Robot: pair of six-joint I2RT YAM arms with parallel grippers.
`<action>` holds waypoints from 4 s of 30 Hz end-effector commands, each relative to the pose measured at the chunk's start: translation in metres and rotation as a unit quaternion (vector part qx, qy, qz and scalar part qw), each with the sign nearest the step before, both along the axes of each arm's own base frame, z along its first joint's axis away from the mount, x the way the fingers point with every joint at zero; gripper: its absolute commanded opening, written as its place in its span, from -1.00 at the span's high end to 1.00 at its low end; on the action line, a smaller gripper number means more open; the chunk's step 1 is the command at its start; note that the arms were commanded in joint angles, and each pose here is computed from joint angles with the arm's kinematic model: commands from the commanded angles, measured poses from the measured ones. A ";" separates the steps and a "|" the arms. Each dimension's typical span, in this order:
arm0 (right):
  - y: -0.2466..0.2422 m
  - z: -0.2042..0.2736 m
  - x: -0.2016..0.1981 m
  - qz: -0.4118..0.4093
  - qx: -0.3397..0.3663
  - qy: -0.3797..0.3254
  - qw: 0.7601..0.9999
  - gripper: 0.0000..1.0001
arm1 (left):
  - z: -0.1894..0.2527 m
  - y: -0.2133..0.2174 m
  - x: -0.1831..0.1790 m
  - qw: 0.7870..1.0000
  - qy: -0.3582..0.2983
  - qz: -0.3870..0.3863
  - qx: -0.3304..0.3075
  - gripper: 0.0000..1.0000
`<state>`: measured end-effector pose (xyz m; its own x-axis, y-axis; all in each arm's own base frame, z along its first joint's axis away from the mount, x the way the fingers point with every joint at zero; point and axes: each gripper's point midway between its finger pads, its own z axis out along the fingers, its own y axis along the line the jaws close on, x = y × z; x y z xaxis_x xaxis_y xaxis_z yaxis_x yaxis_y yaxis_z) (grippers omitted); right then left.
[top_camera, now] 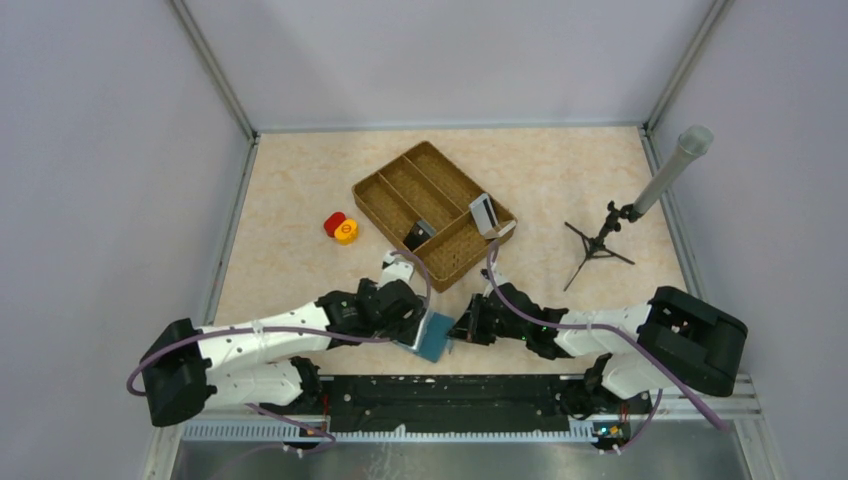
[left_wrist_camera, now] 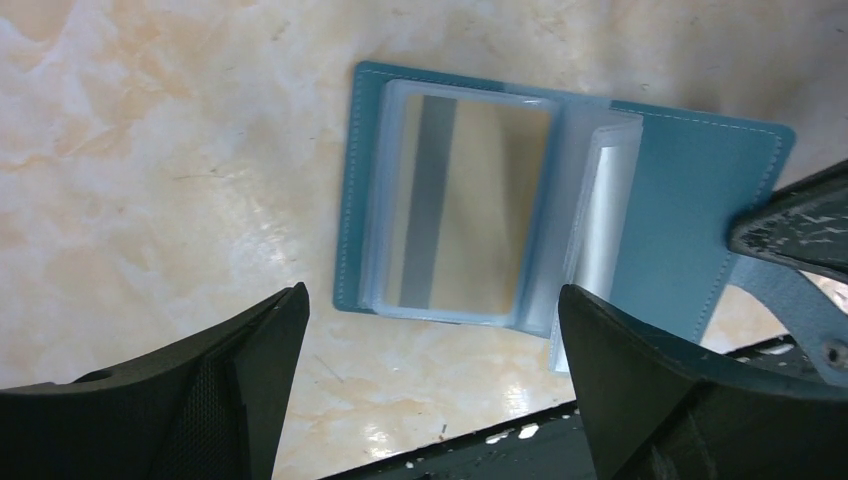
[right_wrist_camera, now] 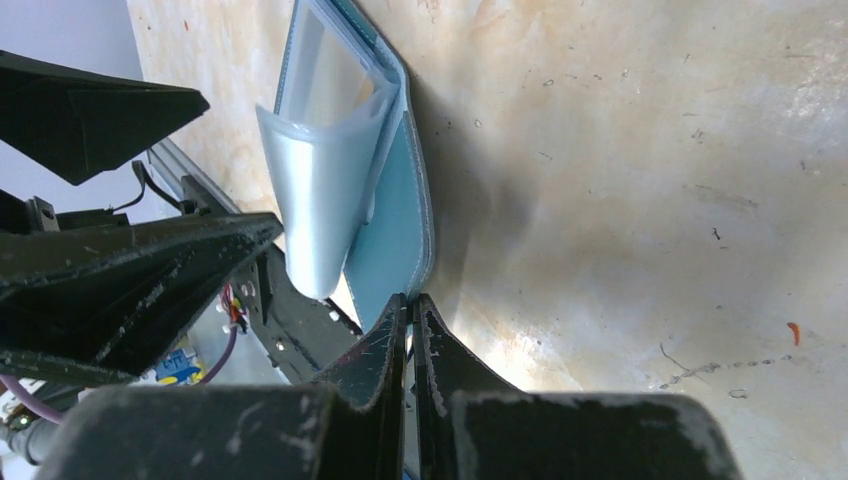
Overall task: Put the credit cards into the card holder
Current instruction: Insert the credit card into the card holder, then pick up the credit card from the storage box.
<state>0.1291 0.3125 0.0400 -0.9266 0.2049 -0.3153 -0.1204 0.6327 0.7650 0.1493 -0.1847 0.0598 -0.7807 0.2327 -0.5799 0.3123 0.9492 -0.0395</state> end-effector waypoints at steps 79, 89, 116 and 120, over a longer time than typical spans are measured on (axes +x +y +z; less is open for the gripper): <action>-0.056 0.102 0.347 -0.333 -0.203 -0.111 0.914 -0.29 | 0.115 0.049 0.115 0.991 -0.065 0.038 -0.109 -0.98; -0.053 0.114 0.347 -0.332 -0.187 -0.119 0.917 -0.11 | 0.114 0.048 0.114 0.991 -0.063 0.035 -0.110 -0.97; -0.043 0.124 0.342 -0.319 -0.149 -0.122 0.928 0.74 | 0.112 0.045 0.113 0.992 -0.057 0.026 -0.114 -0.97; -0.048 0.130 0.335 -0.320 -0.151 -0.120 0.928 0.86 | 0.112 0.045 0.113 0.992 -0.057 0.026 -0.113 -0.97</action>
